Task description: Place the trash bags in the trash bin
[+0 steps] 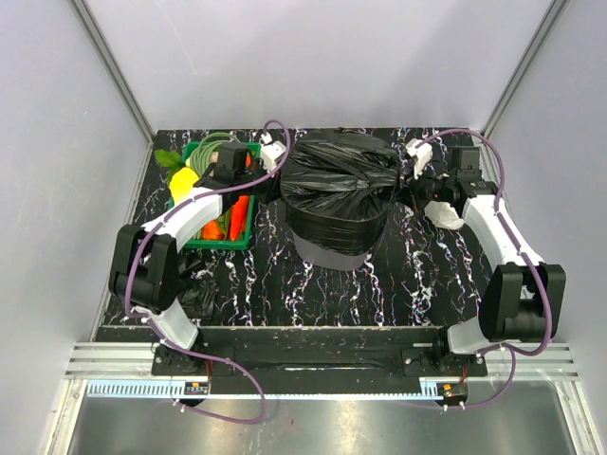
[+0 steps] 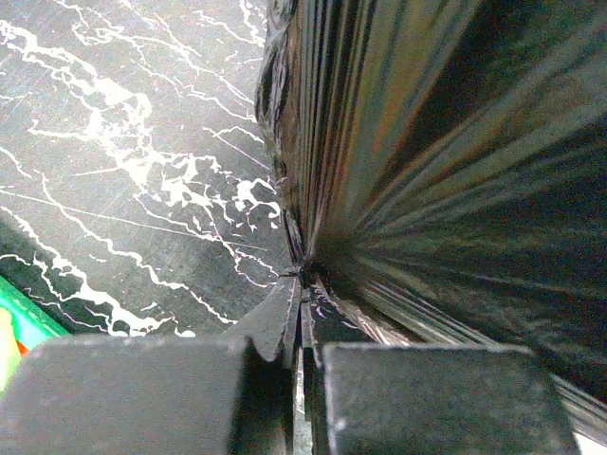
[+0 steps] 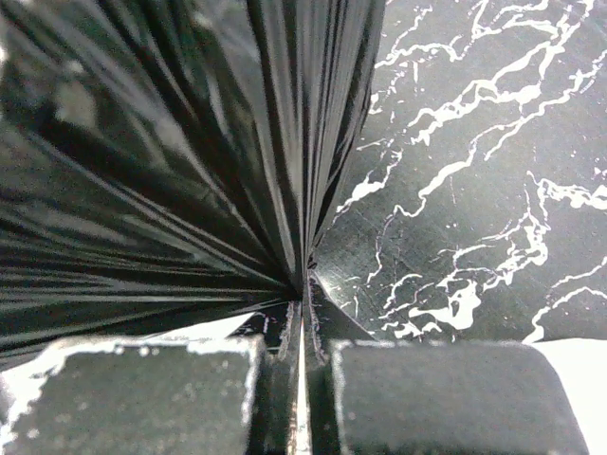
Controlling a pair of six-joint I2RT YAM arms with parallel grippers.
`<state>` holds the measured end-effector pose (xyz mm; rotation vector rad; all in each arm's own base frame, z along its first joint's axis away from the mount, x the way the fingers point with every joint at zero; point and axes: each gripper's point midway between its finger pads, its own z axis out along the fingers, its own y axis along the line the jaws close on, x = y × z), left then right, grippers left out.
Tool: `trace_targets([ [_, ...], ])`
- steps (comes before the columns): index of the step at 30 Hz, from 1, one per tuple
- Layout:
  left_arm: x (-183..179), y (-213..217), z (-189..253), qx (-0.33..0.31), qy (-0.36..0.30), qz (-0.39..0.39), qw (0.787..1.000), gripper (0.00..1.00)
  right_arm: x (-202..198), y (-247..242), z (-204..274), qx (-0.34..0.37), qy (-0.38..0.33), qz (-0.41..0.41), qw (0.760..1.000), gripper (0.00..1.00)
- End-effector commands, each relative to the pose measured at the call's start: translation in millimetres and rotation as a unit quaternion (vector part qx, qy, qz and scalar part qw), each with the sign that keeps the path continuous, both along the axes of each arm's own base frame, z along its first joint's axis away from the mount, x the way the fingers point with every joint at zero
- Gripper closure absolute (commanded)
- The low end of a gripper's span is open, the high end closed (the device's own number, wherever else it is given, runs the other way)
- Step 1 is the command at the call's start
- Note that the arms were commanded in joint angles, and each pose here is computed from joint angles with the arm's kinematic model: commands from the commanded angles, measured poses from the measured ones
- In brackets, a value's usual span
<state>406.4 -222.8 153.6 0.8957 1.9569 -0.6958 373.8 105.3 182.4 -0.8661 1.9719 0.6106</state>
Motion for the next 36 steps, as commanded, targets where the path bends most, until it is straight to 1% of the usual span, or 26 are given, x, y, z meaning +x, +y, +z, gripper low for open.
trace_targets([
  [1,-22,39,-66,0.092,0.085,0.05,0.991,1.0,8,-31,-33,-0.068,0.031,-0.079,0.994,1.0],
  [15,-31,55,-84,0.124,0.096,0.085,0.984,1.0,4,-48,-63,-0.104,0.056,-0.124,0.985,1.0],
  [21,-31,71,-93,0.165,0.104,0.115,0.974,1.0,2,-56,-69,-0.12,0.059,-0.139,0.981,1.0],
  [26,-34,79,-100,0.182,0.106,0.125,0.97,1.0,2,-59,-72,-0.126,0.057,-0.15,0.979,1.0],
  [27,-35,79,-100,0.181,0.106,0.124,0.97,1.0,3,-60,-72,-0.127,0.058,-0.152,0.978,1.0],
  [28,-35,79,-101,0.183,0.106,0.125,0.969,1.0,2,-50,-74,-0.129,0.057,-0.14,0.98,1.0],
  [31,-36,77,-99,0.178,0.107,0.121,0.971,1.0,1,-50,-72,-0.125,0.054,-0.141,0.981,1.0],
  [36,-33,65,-76,0.153,0.092,0.101,0.979,1.0,3,-49,-62,-0.122,0.042,-0.141,0.982,1.0],
])
